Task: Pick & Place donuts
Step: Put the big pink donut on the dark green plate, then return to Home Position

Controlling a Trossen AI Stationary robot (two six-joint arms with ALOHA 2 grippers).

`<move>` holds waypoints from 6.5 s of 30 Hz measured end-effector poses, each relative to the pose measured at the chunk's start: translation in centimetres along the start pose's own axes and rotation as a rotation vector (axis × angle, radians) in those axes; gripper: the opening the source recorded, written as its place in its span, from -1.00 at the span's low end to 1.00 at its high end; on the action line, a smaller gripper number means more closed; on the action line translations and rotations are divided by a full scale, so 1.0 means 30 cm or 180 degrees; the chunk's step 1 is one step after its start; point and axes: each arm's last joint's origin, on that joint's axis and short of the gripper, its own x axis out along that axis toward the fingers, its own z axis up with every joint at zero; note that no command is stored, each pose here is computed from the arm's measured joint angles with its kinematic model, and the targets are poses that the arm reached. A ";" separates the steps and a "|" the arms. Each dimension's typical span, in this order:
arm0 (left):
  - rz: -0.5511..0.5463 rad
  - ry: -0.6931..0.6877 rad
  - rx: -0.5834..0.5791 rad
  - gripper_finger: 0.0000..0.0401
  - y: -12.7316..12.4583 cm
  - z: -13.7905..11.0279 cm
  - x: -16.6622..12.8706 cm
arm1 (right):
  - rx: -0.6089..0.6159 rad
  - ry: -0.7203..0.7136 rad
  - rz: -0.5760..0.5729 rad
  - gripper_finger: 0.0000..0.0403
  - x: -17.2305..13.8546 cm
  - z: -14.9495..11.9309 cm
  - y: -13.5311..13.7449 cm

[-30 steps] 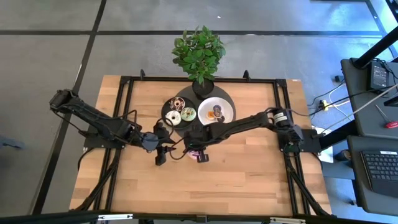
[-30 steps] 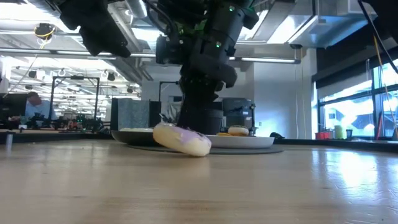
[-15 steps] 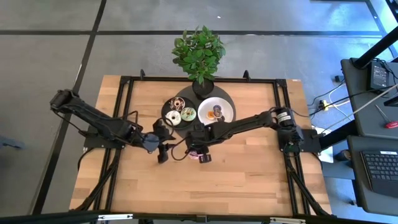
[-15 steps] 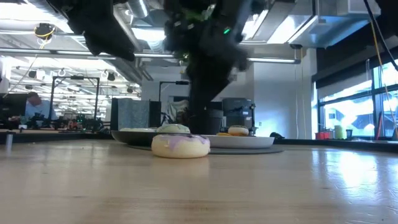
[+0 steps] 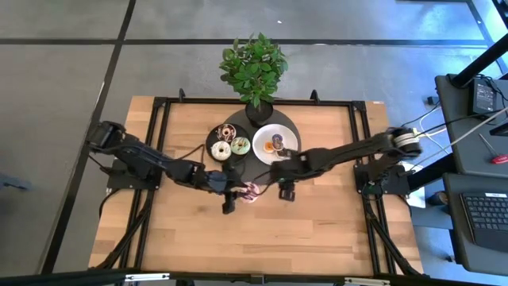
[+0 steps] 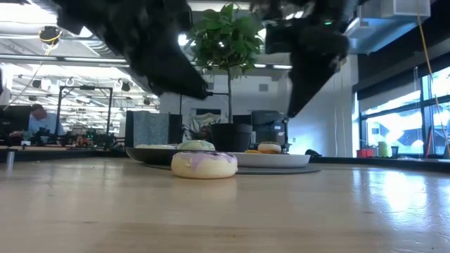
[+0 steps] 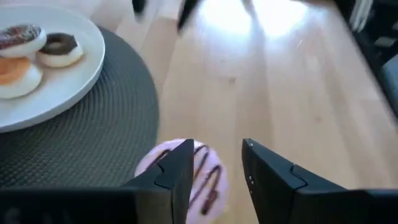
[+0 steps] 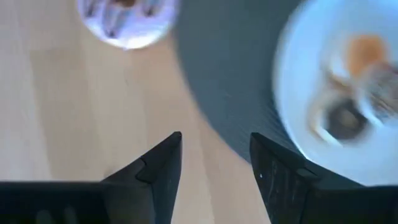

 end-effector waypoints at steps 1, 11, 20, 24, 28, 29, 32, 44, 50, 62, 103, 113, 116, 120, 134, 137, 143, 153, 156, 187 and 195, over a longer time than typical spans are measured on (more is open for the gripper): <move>0.0011 0.0031 0.0055 -0.34 0.005 -0.008 0.015 | 0.0090 -0.0074 -0.0068 -0.06 -0.013 -0.025 -0.005; 0.0236 0.0326 0.0246 -0.34 0.072 -0.066 0.108 | 0.0593 -0.0948 -0.0036 -0.06 -0.054 -0.154 -0.027; 0.0265 0.0529 0.0147 -0.34 0.101 -0.104 0.148 | 0.0423 -0.1067 -0.0024 -0.06 -0.040 -0.160 -0.027; 0.0353 0.0532 0.0153 -0.34 0.108 -0.107 0.152 | 0.0319 -0.1121 -0.0019 -0.06 -0.044 -0.155 -0.025; 0.0337 0.0557 0.0167 -0.34 0.109 -0.109 0.152 | 0.0312 -0.1126 -0.0021 -0.06 -0.044 -0.154 -0.025; 0.0339 0.0569 0.0181 -0.34 0.109 -0.110 0.151 | 0.0311 -0.1122 -0.0022 -0.06 -0.044 -0.154 -0.025; 0.0343 0.0585 0.0193 -0.34 0.109 -0.112 0.151 | 0.0310 -0.1123 -0.0022 -0.06 -0.044 -0.154 -0.025; 0.0334 0.0598 0.0244 -0.74 0.108 -0.113 0.151 | 0.0298 -0.1121 -0.0028 -0.06 -0.044 -0.155 -0.026; 0.0335 0.0615 0.0247 -0.95 0.108 -0.114 0.150 | 0.0298 -0.1121 -0.0028 -0.06 -0.044 -0.155 -0.026; 0.0270 0.0422 0.0059 -0.98 0.099 -0.066 0.111 | 0.0294 -0.1108 -0.0034 -0.06 -0.043 -0.156 -0.026; 0.2259 0.0561 -0.0936 -0.96 0.532 0.019 -0.083 | 0.0151 -0.1051 -0.0144 -0.06 -0.039 -0.160 -0.036; 0.2234 0.0697 -0.0879 -0.91 0.531 0.008 -0.086 | 0.0142 -0.1017 -0.0155 -0.06 -0.038 -0.164 -0.037; 0.2238 0.0718 -0.0866 -0.91 0.531 0.007 -0.087 | 0.0142 -0.1016 -0.0153 -0.06 -0.038 -0.164 -0.037; 0.2237 0.0713 -0.0869 -0.90 0.531 0.007 -0.087 | 0.0139 -0.1012 -0.0133 -0.06 -0.038 -0.164 -0.036; 0.2322 0.0710 -0.0798 -0.57 0.533 0.008 -0.089 | 0.0150 -0.1007 -0.0117 -0.06 -0.038 -0.164 -0.036; 0.2319 0.0707 -0.0796 -0.47 0.532 0.014 -0.089 | 0.0143 -0.0982 -0.0128 -0.06 -0.037 -0.166 -0.037; 0.2287 0.0633 -0.0758 -0.36 0.507 0.078 -0.166 | 0.0175 -0.0885 0.0025 -0.06 -0.045 -0.176 -0.036; 0.1500 -0.0466 -0.0391 -0.38 0.313 0.019 -0.411 | 0.0145 -0.1704 0.0520 -0.06 -0.129 -0.320 -0.090; 0.1141 -0.0739 -0.0209 -0.38 0.270 -0.055 -0.441 | 0.0161 -0.2148 0.0623 -0.06 -0.131 -0.392 -0.113; 0.0634 -0.2117 -0.0366 -0.38 0.285 -0.330 -0.510 | 0.0370 -0.3484 0.1081 -0.06 -0.097 -0.699 -0.203; 0.0639 -0.2155 -0.0305 -0.40 0.285 -0.328 -0.515 | 0.0204 -0.3568 0.0983 -0.06 -0.104 -0.702 -0.205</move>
